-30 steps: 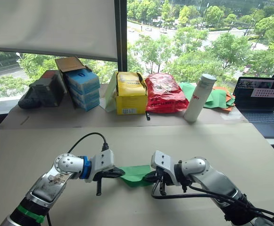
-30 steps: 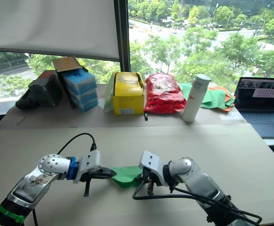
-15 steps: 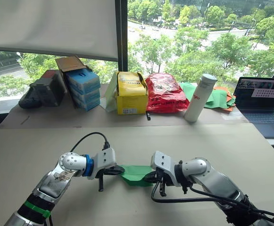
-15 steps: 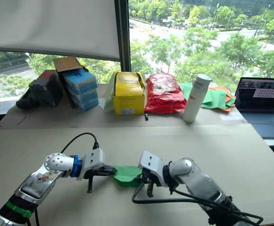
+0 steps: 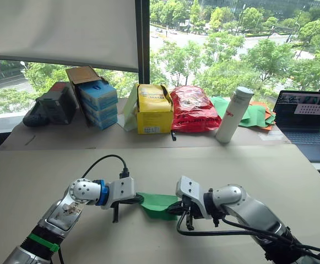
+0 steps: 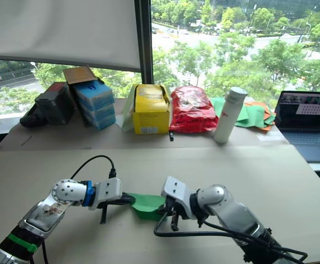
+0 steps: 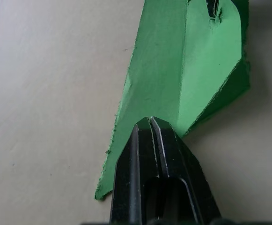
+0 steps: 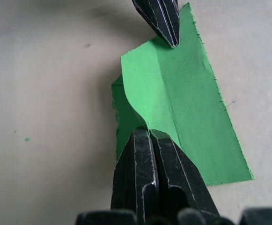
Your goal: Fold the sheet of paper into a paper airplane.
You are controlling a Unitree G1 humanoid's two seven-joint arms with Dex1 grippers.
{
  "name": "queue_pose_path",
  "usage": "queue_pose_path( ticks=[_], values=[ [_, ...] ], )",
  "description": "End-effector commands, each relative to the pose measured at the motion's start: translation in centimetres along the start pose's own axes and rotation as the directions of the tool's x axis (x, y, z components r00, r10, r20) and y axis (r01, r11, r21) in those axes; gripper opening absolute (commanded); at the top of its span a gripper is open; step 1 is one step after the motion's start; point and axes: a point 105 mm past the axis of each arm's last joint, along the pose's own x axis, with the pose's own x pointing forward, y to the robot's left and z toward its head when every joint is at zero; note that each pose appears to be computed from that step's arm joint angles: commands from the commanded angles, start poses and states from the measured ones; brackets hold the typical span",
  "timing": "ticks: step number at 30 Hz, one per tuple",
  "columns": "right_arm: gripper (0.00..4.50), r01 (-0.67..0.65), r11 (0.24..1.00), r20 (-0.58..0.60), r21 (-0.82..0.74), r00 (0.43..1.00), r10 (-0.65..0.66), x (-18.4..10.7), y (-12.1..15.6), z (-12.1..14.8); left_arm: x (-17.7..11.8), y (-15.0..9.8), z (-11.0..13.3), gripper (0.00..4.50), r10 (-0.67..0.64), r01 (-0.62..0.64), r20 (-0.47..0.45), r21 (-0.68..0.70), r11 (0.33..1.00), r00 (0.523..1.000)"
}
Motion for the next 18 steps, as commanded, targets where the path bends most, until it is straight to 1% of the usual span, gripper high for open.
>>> queue_pose_path(
  ticks=[1,7,11,18],
  values=[
    [0.04,0.018,1.0,0.021,0.018,1.0,-0.018,-0.3,-0.8,1.2,0.4,-0.5,-1.4,0.0,-0.02,0.019,-0.049,-0.023,1.0,0.999],
    [0.04,0.015,0.994,0.01,0.107,1.0,-0.016,-0.3,-1.5,1.2,0.5,-0.5,-1.3,0.0,-0.022,0.022,-0.038,-0.012,1.0,0.999],
    [0.04,0.008,0.982,-0.004,0.19,1.0,-0.008,-0.2,-1.9,0.8,0.5,-0.9,-1.2,0.0,-0.034,0.034,-0.029,-0.016,0.999,0.999],
    [0.04,-0.01,0.951,0.027,0.308,1.0,0.002,-0.3,-2.6,0.7,0.4,-1.1,-1.1,0.0,-0.038,0.037,-0.019,-0.017,0.999,0.999]
  ],
)
